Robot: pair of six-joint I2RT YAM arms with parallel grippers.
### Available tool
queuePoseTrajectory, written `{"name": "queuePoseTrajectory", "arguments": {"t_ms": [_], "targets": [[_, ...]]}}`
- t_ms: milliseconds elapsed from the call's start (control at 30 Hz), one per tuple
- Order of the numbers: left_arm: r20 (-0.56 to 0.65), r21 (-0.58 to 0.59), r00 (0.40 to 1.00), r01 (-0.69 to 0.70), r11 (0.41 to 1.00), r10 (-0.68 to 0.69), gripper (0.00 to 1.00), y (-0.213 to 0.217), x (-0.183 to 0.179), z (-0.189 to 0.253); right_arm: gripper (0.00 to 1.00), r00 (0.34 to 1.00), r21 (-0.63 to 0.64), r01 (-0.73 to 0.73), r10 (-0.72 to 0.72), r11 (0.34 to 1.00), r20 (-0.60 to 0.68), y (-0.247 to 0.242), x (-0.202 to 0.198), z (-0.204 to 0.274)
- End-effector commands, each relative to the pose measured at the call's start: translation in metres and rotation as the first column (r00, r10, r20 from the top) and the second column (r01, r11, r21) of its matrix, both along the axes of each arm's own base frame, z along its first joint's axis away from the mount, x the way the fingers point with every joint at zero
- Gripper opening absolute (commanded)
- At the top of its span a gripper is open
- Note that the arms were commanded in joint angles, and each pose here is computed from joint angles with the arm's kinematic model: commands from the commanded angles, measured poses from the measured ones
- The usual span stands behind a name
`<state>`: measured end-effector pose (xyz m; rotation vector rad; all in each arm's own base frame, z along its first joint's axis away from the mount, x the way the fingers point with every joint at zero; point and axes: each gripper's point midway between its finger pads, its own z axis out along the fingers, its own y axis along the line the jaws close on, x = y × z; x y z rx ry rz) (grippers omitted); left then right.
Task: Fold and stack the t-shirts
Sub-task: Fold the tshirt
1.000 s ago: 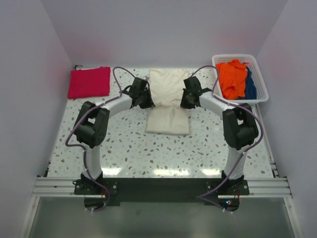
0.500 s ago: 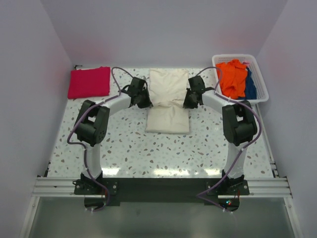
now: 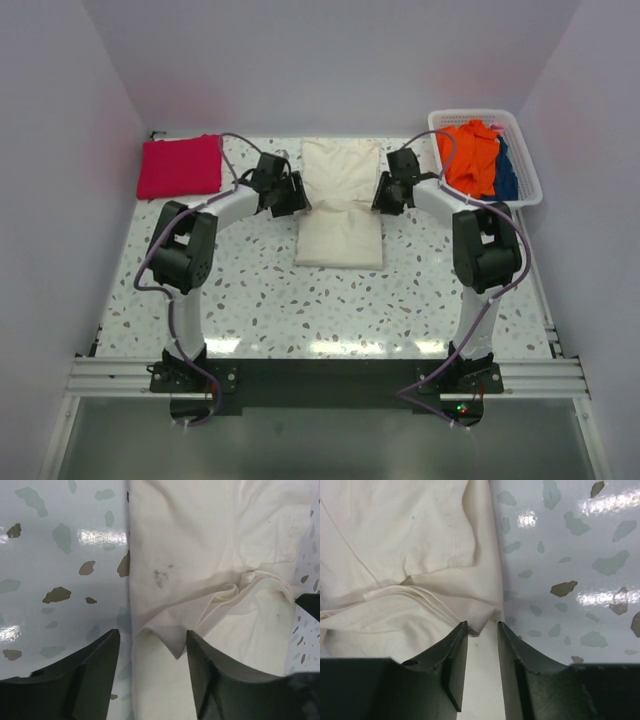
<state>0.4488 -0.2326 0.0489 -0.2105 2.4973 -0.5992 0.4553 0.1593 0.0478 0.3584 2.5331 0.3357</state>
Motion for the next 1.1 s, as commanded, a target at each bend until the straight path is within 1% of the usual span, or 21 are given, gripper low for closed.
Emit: {"name": "queuePoseTrajectory", "arguments": {"t_ms": [0,67,100,133,200,233,267,333,367,400,433,500,567,600,633,667,700,767,800,900,1067], "targets": [[0.163,-0.039,0.987,0.002,0.999,0.005,0.64,0.004,0.025,0.062,0.36,0.996,0.021,0.011,-0.013,1.000,0.086,-0.006,0.018,0.030],[0.174,-0.027,0.985,-0.013,1.000,0.017,0.69,0.010,0.020,0.068,0.46,0.995,0.018,0.006,-0.008,1.000,0.101,-0.010,0.014,0.041],[0.196,-0.045,0.980,-0.020,0.999,0.029,0.69,0.011,0.017,0.081,0.51,0.994,0.012,0.008,-0.009,1.000,0.110,-0.012,0.012,0.046],[0.174,-0.047,0.984,-0.021,0.999,0.029,0.65,0.012,0.006,0.072,0.54,0.990,0.010,0.006,-0.008,1.000,0.140,-0.013,0.011,0.060],[0.168,-0.068,0.985,-0.022,0.997,0.034,0.59,0.010,-0.005,0.075,0.54,0.990,0.008,-0.005,0.004,1.000,0.144,-0.009,0.002,0.061],[0.154,-0.060,0.988,-0.010,0.998,0.019,0.54,0.005,-0.015,0.068,0.54,0.988,-0.007,-0.037,0.037,0.999,0.148,0.002,-0.006,0.063],[0.156,-0.051,0.988,-0.010,0.999,0.018,0.42,0.003,-0.018,0.067,0.54,0.988,-0.051,-0.026,0.034,0.998,0.151,0.001,-0.010,0.065],[0.135,-0.034,0.991,0.020,0.999,-0.015,0.35,-0.011,-0.031,0.061,0.53,0.985,-0.097,-0.067,0.081,0.993,0.150,0.019,-0.022,0.064],[0.132,-0.029,0.991,0.024,0.999,-0.020,0.28,-0.014,-0.033,0.059,0.53,0.984,-0.104,-0.079,0.094,0.991,0.154,0.025,-0.024,0.062],[0.122,-0.028,0.992,0.037,0.999,-0.034,0.24,-0.022,-0.036,0.052,0.49,0.982,-0.102,-0.099,0.114,0.990,0.153,0.035,-0.027,0.060],[0.117,-0.034,0.992,0.049,0.998,-0.045,0.18,-0.028,-0.035,0.050,0.48,0.980,-0.099,-0.112,0.127,0.989,0.155,0.041,-0.027,0.061],[0.072,-0.031,0.995,0.068,0.997,-0.066,0.13,-0.035,-0.037,0.033,0.44,0.978,-0.102,-0.149,0.162,0.984,0.135,0.054,-0.029,0.051],[0.078,-0.022,0.994,0.074,0.997,-0.072,0.11,-0.041,-0.028,0.031,0.43,0.974,-0.095,-0.174,0.185,0.980,0.128,0.063,-0.025,0.047],[0.058,-0.007,0.995,0.079,0.997,-0.079,0.11,-0.042,-0.026,0.019,0.43,0.975,-0.105,-0.186,0.197,0.977,0.106,0.065,-0.023,0.035],[0.074,-0.009,0.994,0.082,0.997,-0.081,0.11,-0.046,-0.018,0.024,0.42,0.973,-0.105,-0.189,0.201,0.976,0.115,0.067,-0.017,0.037],[0.075,0.003,0.994,0.081,0.997,-0.081,0.11,-0.046,-0.013,0.020,0.42,0.972,-0.111,-0.196,0.208,0.974,0.108,0.069,-0.015,0.032],[0.075,0.014,0.994,0.082,0.997,-0.082,0.11,-0.047,-0.005,0.015,0.42,0.971,-0.122,-0.215,0.225,0.969,0.075,0.071,-0.014,0.015],[0.080,0.017,0.994,0.075,0.997,-0.076,0.12,-0.046,0.006,0.011,0.41,0.970,-0.133,-0.218,0.230,0.967,0.077,0.073,-0.002,0.012],[0.079,0.021,0.995,0.064,0.998,-0.066,0.14,-0.042,0.014,0.005,0.41,0.974,-0.145,-0.212,0.222,0.966,0.052,0.069,0.001,-0.001],[0.058,0.030,0.998,0.033,0.999,-0.035,0.15,-0.030,0.026,-0.008,0.41,0.981,-0.124,-0.182,0.190,0.975,0.050,0.061,0.016,-0.007],[0.013,0.055,1.000,-0.003,0.999,0.002,0.17,-0.014,0.025,-0.025,0.42,0.990,-0.057,-0.135,0.137,0.989,0.019,0.042,0.021,-0.011]]}}
